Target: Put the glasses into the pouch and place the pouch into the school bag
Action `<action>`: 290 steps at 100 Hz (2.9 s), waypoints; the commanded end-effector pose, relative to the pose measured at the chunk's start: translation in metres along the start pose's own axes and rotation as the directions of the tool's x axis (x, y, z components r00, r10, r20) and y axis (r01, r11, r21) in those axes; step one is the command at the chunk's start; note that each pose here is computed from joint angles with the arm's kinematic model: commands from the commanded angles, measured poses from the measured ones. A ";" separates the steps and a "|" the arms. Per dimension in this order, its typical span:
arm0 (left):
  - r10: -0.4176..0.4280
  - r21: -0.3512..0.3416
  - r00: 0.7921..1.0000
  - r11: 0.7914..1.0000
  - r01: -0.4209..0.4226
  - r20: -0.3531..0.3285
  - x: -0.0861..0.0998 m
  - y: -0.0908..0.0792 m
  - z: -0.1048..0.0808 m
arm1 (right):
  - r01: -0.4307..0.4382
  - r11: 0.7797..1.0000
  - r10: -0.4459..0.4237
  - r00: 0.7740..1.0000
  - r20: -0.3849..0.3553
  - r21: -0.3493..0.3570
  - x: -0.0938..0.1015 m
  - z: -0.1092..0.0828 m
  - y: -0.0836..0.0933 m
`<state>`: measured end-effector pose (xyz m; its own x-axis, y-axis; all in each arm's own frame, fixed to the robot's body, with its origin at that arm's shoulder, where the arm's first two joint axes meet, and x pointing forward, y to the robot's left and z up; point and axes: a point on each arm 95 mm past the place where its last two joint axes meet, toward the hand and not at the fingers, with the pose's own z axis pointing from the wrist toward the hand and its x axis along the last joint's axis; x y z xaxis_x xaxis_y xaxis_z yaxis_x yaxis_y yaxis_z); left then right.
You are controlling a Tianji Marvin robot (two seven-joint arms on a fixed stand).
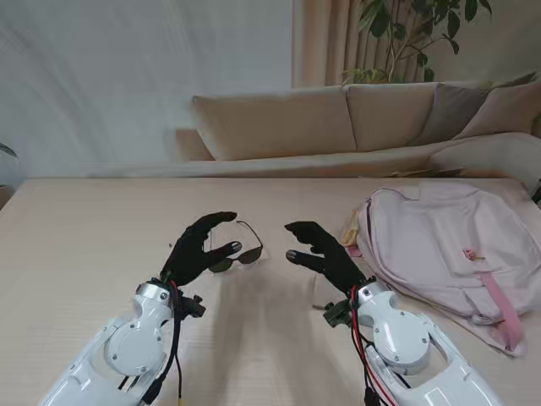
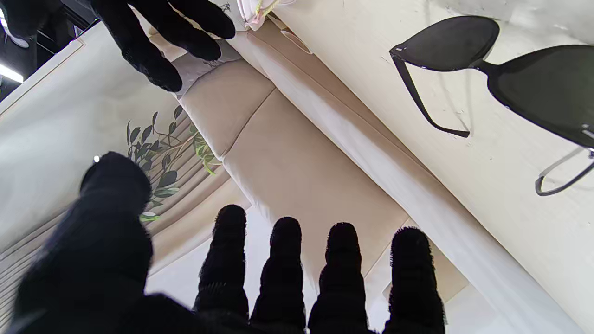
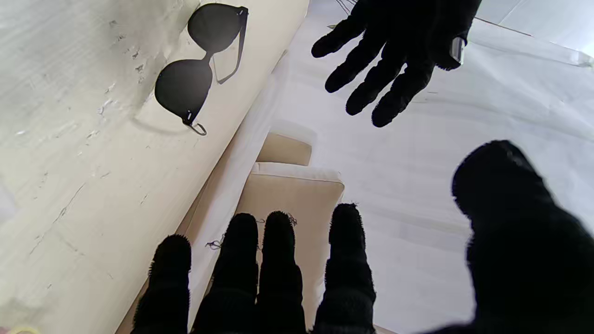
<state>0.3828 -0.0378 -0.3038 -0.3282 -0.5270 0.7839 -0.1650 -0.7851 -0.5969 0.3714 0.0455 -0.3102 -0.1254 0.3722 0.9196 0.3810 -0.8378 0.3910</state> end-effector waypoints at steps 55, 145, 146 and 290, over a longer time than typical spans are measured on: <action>0.055 0.010 0.998 0.998 -0.056 0.019 -0.002 0.000 -0.002 | -0.006 1.000 0.006 1.000 0.006 0.018 0.002 -0.004 -0.004; 0.733 -0.377 0.672 0.656 -0.654 0.107 -0.060 -0.004 0.037 | -0.027 1.000 0.027 1.000 0.003 -0.002 0.001 -0.001 0.002; 0.736 -0.379 0.669 0.652 -0.657 0.106 -0.060 -0.004 0.038 | -0.027 1.000 0.027 1.000 0.002 -0.002 0.001 -0.001 0.002; 0.698 0.051 0.716 0.716 -0.696 -0.008 0.001 -0.016 -0.001 | 0.107 0.988 -0.101 0.993 0.061 -0.113 0.008 0.013 0.009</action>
<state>0.3871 -0.0172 -0.2978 -0.3380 -0.9336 0.1190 0.1576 -0.1807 -0.9708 0.3804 0.0406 -0.3027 -0.1226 0.4783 0.8696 0.2458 -0.8343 0.4935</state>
